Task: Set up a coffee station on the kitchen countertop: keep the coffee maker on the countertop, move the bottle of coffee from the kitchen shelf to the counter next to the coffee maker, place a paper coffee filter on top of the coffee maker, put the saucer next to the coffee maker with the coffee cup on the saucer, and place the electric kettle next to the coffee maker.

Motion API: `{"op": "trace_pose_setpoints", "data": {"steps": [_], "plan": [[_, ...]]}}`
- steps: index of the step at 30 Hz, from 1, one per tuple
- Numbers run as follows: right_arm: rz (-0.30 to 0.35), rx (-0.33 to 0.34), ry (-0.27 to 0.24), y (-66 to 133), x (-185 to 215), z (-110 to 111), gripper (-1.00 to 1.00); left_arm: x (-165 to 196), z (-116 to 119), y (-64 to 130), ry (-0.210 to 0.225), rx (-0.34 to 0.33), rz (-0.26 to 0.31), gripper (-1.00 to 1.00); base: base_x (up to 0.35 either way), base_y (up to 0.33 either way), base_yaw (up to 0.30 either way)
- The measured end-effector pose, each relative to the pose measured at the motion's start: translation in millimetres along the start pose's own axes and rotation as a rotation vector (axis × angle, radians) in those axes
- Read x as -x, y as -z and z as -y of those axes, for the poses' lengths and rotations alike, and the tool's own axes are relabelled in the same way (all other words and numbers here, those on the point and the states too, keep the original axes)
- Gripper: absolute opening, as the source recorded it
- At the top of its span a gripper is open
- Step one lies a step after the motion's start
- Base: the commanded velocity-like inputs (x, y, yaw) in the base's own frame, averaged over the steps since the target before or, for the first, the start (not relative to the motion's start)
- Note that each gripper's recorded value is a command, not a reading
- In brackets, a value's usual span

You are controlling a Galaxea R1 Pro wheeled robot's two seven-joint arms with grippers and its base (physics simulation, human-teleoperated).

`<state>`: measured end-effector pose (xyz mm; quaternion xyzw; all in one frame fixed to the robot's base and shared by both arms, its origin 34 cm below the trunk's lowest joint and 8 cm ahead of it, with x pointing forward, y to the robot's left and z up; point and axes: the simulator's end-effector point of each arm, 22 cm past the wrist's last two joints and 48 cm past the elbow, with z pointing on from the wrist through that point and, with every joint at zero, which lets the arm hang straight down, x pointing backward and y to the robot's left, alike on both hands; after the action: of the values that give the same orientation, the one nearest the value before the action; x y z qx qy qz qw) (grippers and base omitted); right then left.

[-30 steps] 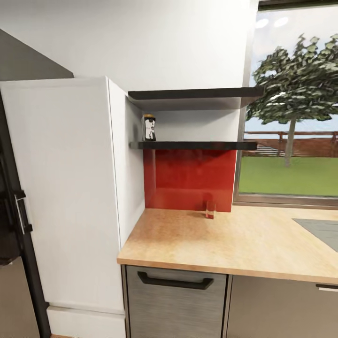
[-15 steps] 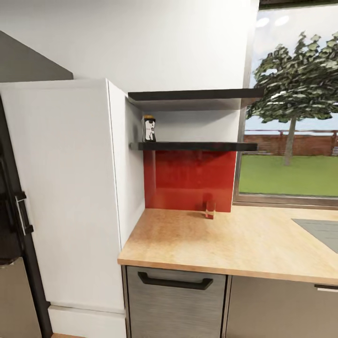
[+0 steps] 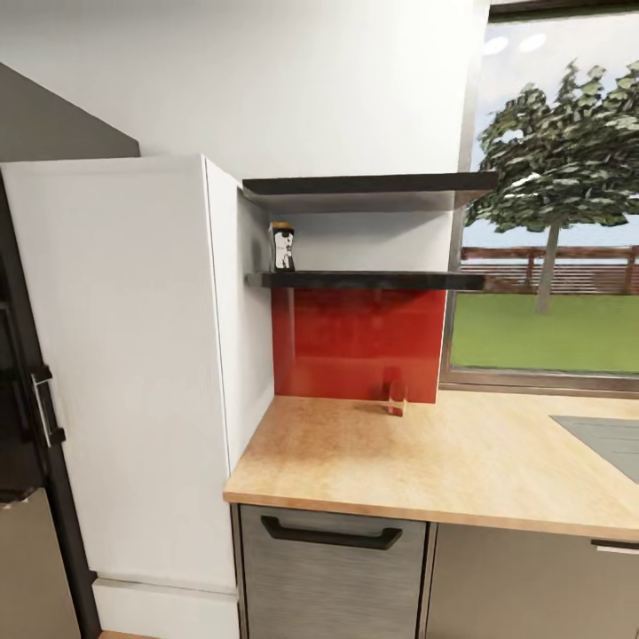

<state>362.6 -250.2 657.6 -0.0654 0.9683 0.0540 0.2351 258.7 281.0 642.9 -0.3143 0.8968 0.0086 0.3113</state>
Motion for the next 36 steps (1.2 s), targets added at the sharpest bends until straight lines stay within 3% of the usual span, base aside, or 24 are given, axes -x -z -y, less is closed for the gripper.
{"op": "trace_pose_setpoints", "data": {"steps": [25,36], "plan": [[-0.001,-0.001,0.000,20.6,-1,-2,1.00,4,-2,20.1,-0.001,-0.001,-0.001,1.00,0.000,0.000,0.000],[-0.001,-0.001,0.000,20.5,-1,-2,1.00,4,-2,20.1,-0.001,0.000,0.000,1.00,0.000,0.000,0.000]]}}
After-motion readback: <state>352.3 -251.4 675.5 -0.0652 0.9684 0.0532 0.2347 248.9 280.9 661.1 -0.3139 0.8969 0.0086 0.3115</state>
